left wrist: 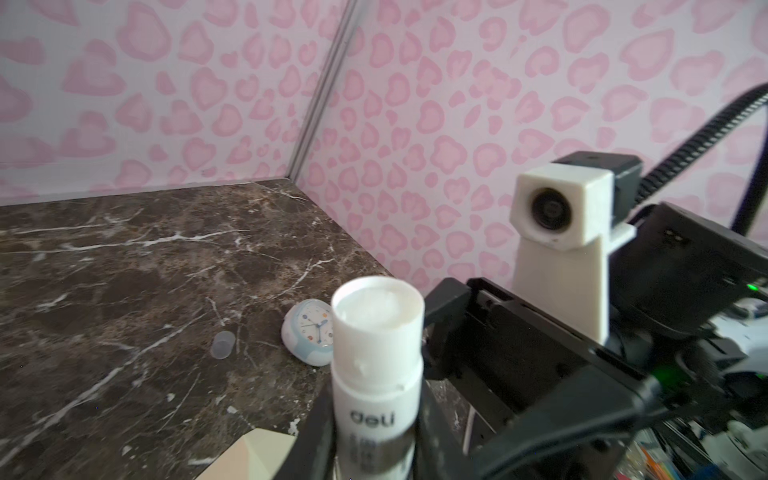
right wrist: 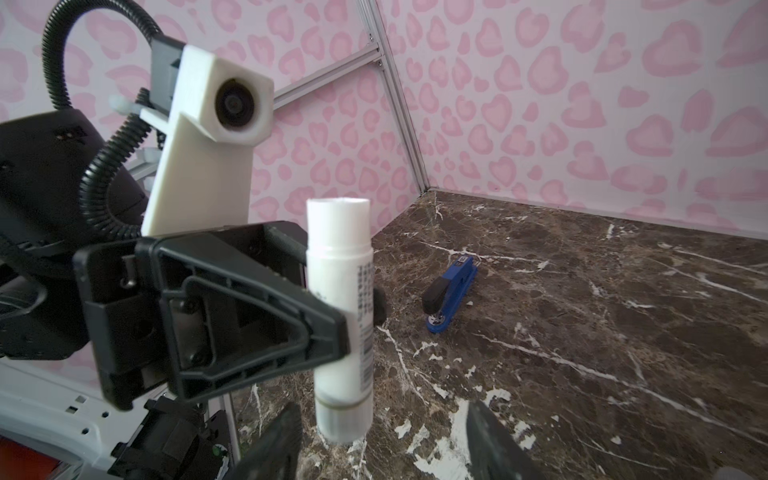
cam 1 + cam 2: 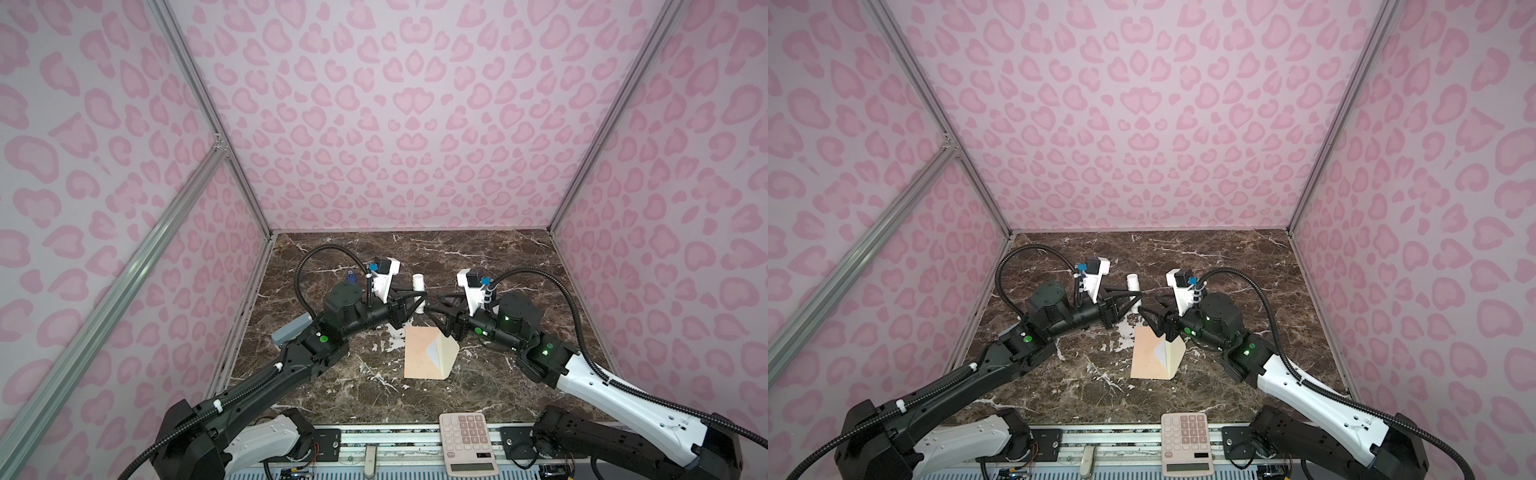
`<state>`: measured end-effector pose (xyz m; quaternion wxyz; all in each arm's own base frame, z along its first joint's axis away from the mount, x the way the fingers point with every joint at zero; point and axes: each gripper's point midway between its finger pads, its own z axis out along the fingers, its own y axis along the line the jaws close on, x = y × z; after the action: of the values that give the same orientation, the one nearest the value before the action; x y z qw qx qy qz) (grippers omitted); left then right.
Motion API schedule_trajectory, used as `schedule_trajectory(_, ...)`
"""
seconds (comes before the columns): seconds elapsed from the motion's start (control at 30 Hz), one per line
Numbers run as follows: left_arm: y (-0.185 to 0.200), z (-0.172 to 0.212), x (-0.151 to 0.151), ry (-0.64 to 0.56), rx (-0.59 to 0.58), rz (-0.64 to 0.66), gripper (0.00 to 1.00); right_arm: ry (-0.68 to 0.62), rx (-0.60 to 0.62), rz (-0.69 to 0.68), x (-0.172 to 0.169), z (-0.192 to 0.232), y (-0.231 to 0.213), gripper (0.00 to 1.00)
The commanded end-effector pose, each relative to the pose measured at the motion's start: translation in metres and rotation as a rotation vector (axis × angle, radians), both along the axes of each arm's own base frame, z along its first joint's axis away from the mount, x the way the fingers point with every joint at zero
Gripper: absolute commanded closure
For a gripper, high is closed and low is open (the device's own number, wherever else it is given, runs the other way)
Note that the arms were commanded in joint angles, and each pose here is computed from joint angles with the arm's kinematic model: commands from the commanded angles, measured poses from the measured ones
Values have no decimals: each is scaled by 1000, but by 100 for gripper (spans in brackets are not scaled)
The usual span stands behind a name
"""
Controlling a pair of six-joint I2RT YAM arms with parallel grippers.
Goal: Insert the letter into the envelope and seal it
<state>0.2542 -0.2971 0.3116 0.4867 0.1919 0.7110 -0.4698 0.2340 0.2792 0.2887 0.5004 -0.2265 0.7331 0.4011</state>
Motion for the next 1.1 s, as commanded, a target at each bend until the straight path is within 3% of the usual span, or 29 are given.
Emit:
schedule_trajectory(0.0,29,1,29,2,25,275,81,-71,-78,-107,11,-2,-5,31)
schedule_trajectory(0.13,37,14,38,-12,42,429,81,-157,-176,-222,13,-8,-1,33)
schedule_trajectory(0.27,35,19,41,10,14,489,81,-261,-195,-269,9,0,12,39)
schedule_trajectory(0.5,25,25,37,15,-16,488,81,-371,-182,-329,14,9,22,42)
schedule_trajectory(1.07,12,28,30,22,-39,436,81,-420,-245,-404,35,7,33,48)
